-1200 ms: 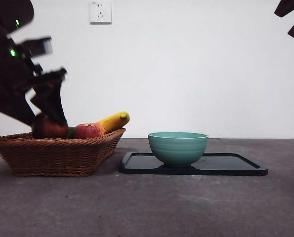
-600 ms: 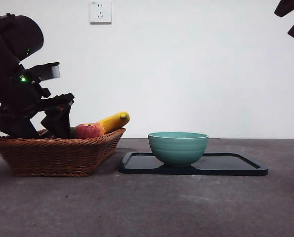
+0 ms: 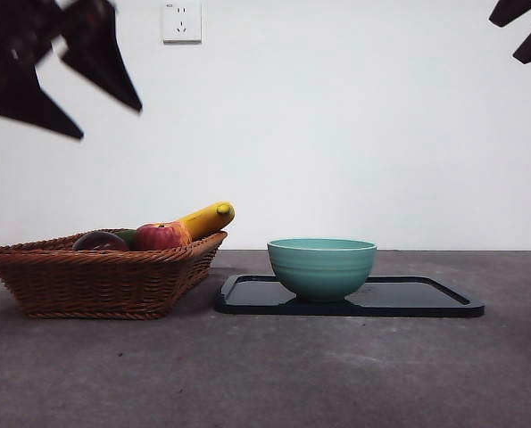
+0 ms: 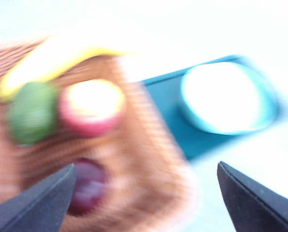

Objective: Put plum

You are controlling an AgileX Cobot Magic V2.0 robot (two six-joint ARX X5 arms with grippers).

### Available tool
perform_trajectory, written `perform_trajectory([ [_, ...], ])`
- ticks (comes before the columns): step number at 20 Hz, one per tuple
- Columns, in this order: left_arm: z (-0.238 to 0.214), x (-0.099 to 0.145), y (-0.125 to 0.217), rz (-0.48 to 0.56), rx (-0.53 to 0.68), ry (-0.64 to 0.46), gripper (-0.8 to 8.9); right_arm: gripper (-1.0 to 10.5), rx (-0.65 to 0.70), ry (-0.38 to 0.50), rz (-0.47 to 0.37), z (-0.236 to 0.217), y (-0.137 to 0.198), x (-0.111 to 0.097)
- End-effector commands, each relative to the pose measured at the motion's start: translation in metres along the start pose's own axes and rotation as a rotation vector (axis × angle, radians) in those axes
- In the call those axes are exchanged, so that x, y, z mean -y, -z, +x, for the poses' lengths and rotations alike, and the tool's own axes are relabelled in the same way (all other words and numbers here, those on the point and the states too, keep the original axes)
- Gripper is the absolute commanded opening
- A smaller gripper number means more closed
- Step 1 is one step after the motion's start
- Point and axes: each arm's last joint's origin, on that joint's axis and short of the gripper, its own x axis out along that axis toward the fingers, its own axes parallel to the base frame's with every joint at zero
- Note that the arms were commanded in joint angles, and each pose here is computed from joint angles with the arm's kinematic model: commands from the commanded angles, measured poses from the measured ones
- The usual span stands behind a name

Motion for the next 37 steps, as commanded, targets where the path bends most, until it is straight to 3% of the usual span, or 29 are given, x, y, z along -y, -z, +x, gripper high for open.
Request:
perform_trajectory([
  [1, -0.023, 0.012, -0.003, 0.010, 0.017, 0.075, 4.64, 1.9, 0.016, -0.005, -0.017, 0.000, -0.004, -0.001],
  [10, -0.090, 0.041, 0.027, 0.000, -0.089, 0.293, 4.63, 1.9, 0.020, -0.005, -0.019, 0.000, -0.004, -0.001],
  [27, -0.094, 0.042, 0.033, 0.022, -0.118, 0.299, 4.63, 1.9, 0.019, -0.005, -0.014, 0.000, -0.004, -0.001],
  [32, -0.094, 0.042, 0.033, 0.022, -0.118, 0.299, 4.63, 2.4, 0.114, 0.042, 0.106, -0.002, -0.015, -0.001],
  [37, -0.094, 0.042, 0.033, 0.023, -0.117, 0.299, 4.63, 2.7, 0.162, 0.142, 0.160, 0.000, -0.059, 0.007],
])
